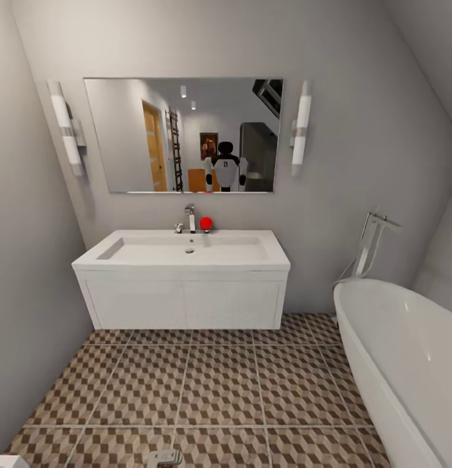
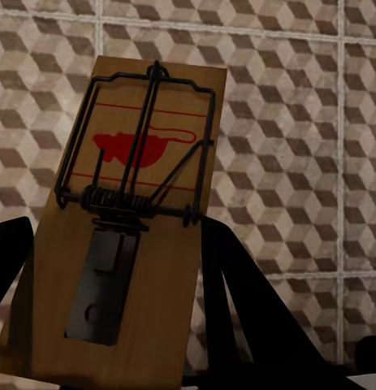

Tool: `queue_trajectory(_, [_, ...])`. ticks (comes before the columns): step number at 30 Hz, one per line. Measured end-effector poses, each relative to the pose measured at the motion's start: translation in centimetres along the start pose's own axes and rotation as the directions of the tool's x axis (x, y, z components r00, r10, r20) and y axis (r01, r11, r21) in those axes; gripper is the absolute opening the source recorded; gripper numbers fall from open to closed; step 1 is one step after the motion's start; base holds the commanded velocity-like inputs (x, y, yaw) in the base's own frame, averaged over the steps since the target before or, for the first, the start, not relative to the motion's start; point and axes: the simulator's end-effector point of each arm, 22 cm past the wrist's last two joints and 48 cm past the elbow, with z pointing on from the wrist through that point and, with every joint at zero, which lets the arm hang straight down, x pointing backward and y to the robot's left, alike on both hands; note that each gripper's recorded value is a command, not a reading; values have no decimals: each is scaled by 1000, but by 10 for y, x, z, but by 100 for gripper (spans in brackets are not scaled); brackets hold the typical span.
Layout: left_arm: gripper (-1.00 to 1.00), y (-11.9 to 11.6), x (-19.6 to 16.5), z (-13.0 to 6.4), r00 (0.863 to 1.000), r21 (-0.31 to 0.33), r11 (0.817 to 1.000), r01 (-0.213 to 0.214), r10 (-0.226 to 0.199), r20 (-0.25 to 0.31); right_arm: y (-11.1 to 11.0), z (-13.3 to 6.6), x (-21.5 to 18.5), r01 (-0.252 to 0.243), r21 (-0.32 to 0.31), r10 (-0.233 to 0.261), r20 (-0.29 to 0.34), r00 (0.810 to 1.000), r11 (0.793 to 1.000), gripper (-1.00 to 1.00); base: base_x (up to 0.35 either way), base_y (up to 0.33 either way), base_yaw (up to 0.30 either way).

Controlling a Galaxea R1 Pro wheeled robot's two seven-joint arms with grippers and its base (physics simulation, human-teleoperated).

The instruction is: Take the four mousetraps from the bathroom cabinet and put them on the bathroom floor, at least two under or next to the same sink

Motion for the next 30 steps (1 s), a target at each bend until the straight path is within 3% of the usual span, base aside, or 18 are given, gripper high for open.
queue_trajectory(30, [-100, 7, 23, 45, 1000, 0, 1000, 0, 0, 1, 5, 45, 24, 3, -1, -3, 0, 1000, 1000, -100, 0, 0, 0])
